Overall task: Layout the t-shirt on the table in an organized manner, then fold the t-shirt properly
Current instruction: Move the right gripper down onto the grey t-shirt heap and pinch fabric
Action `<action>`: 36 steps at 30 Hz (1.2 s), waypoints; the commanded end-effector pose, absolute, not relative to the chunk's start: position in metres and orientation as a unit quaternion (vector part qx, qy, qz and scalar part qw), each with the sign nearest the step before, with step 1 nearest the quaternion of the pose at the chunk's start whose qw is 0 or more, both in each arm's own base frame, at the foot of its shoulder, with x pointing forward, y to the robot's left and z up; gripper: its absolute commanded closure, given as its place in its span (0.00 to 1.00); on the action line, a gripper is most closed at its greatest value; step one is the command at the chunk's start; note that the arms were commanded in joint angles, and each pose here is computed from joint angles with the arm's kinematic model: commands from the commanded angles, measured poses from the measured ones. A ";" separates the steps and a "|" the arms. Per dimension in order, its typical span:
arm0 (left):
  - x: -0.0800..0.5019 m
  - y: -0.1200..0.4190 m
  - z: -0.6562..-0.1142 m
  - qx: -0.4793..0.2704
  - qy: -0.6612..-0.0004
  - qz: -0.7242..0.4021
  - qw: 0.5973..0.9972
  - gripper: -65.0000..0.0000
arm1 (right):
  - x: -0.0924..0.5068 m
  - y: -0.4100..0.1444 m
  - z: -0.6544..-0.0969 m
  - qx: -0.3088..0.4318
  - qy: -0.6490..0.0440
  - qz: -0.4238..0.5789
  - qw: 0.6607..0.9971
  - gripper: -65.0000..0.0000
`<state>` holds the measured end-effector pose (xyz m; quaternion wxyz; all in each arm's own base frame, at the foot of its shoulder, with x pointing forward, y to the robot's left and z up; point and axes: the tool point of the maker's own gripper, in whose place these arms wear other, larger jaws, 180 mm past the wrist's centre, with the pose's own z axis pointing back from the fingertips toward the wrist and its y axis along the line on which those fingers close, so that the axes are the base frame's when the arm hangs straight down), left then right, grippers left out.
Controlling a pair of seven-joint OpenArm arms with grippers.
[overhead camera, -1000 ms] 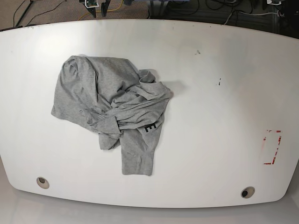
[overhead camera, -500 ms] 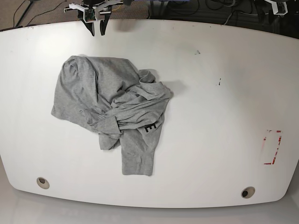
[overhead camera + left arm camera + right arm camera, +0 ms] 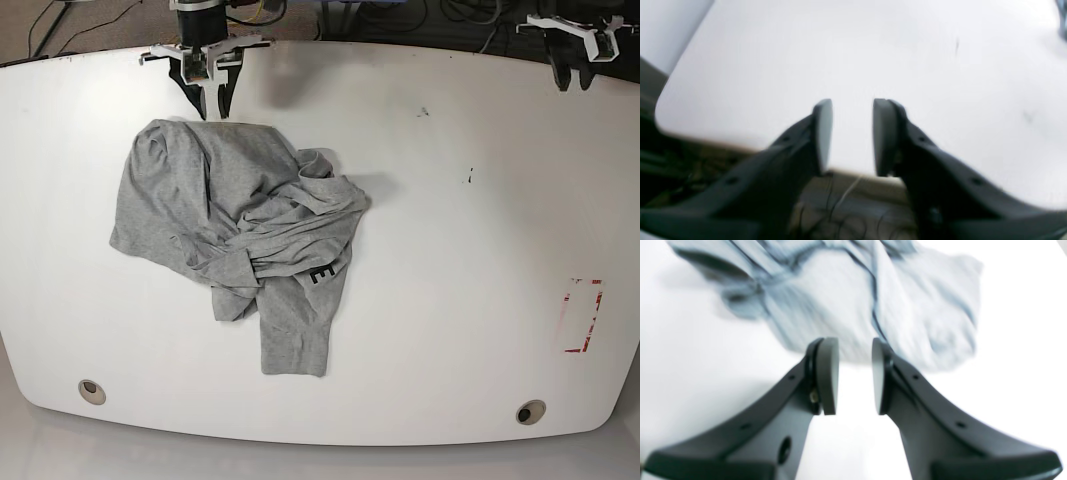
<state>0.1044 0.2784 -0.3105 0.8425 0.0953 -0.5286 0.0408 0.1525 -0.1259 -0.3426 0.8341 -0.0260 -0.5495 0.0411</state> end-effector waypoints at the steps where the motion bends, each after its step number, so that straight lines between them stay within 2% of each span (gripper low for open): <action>1: 0.111 0.278 -0.300 0.098 -0.548 0.038 0.830 0.55 | 0.162 -0.118 -0.330 -0.015 -0.575 0.042 0.817 0.74; 3: 0.115 0.276 -0.300 0.094 -0.553 0.038 0.827 0.47 | 0.167 -0.110 -0.327 -0.003 -0.582 0.048 0.812 0.71; 5: 0.118 0.275 -0.299 0.092 -0.557 0.039 0.824 0.42 | 0.171 -0.101 -0.324 0.010 -0.587 0.055 0.807 0.64; 11: 0.131 0.275 -0.293 0.092 -0.576 0.041 0.811 0.40 | 0.179 -0.065 -0.319 0.063 -0.599 0.096 0.793 0.25; 14: 0.137 0.275 -0.290 0.091 -0.583 0.041 0.806 0.40 | 0.180 -0.046 -0.323 0.087 -0.584 0.115 0.799 0.12; 23: 0.145 0.275 -0.287 0.091 -0.594 0.042 0.798 0.40 | 0.201 -0.008 -0.329 0.121 -0.553 0.169 0.807 0.09; 36: 0.146 0.270 -0.290 0.083 -0.592 0.041 0.800 0.40 | 0.252 0.011 -0.335 0.099 -0.550 0.231 0.797 0.09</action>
